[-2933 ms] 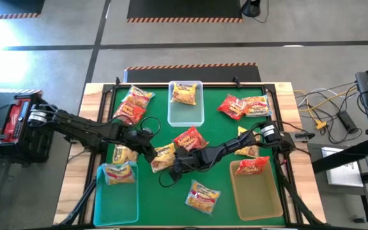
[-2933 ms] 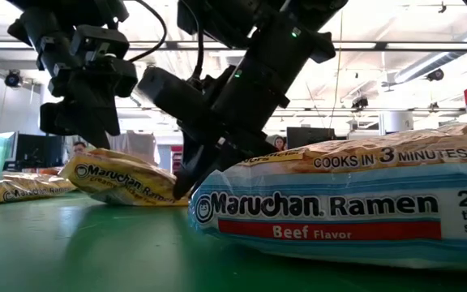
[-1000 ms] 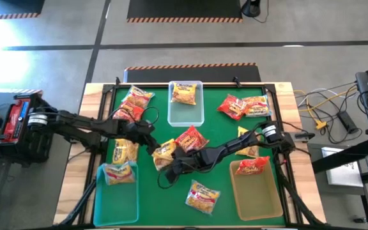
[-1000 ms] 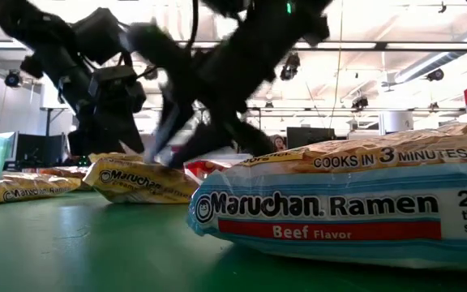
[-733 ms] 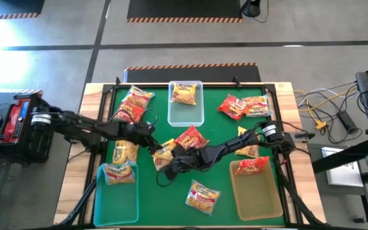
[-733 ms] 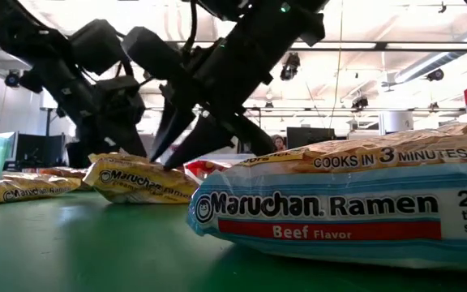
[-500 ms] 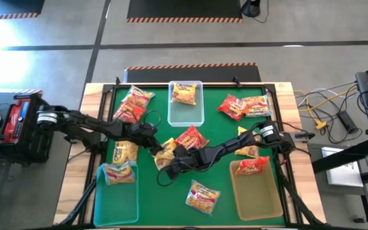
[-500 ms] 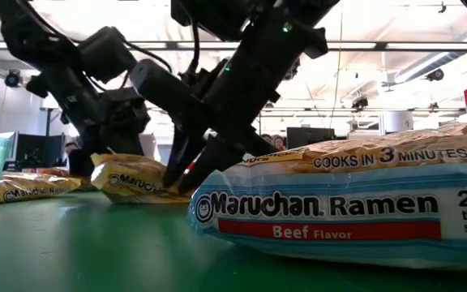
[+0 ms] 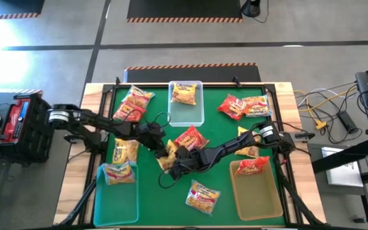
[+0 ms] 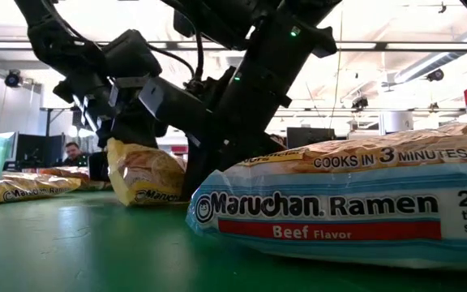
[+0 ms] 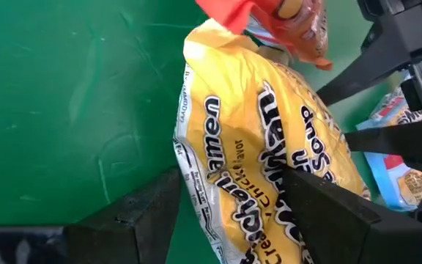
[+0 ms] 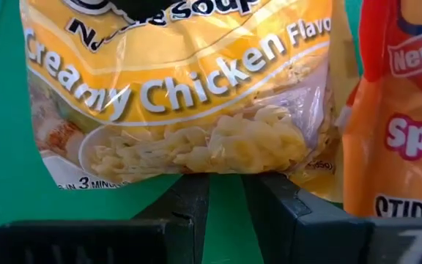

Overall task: Sort Maruchan noodles
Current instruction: Put the middle yellow noodle pack into the transparent bin

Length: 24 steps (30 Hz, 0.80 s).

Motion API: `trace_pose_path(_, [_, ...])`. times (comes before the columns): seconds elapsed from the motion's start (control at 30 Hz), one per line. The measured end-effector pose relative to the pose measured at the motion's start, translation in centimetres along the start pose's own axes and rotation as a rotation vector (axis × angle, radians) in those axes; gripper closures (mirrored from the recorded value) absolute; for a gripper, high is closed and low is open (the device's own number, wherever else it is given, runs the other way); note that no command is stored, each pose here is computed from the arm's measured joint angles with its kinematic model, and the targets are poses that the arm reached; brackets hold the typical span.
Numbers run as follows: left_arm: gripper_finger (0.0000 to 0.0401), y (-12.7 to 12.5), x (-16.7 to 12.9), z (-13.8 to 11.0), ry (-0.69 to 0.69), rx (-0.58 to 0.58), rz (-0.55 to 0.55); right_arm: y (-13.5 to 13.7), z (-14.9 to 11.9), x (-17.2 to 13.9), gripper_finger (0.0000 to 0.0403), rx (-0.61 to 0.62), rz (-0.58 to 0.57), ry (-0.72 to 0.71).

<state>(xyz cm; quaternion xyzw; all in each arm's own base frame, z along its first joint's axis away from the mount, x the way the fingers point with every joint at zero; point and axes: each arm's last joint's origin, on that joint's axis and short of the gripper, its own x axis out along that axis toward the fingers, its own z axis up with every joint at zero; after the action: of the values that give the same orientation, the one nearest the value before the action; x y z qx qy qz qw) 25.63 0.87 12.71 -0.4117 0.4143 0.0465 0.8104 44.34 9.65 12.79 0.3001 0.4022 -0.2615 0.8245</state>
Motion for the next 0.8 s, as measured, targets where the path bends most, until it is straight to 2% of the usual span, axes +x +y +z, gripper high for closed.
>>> trace_pose_path(0.2, [0.0189, -0.5, -0.1, 0.1, 0.021, 0.004, -0.065, 0.0, 0.0, 0.0, 0.0321, -0.001, -0.003, -0.002])
trace_pose_path(0.57, [0.0298, -0.5, 0.0, 0.0, 0.057, -0.028, -0.084, 0.1, -0.1, -0.3, 0.0321, -0.045, 0.006, 0.001])
trace_pose_path(0.8, [0.0355, -0.4, -0.1, -0.1, 0.067, -0.074, -0.071, 0.4, -0.7, -1.3, 0.0321, -0.099, 0.027, 0.081])
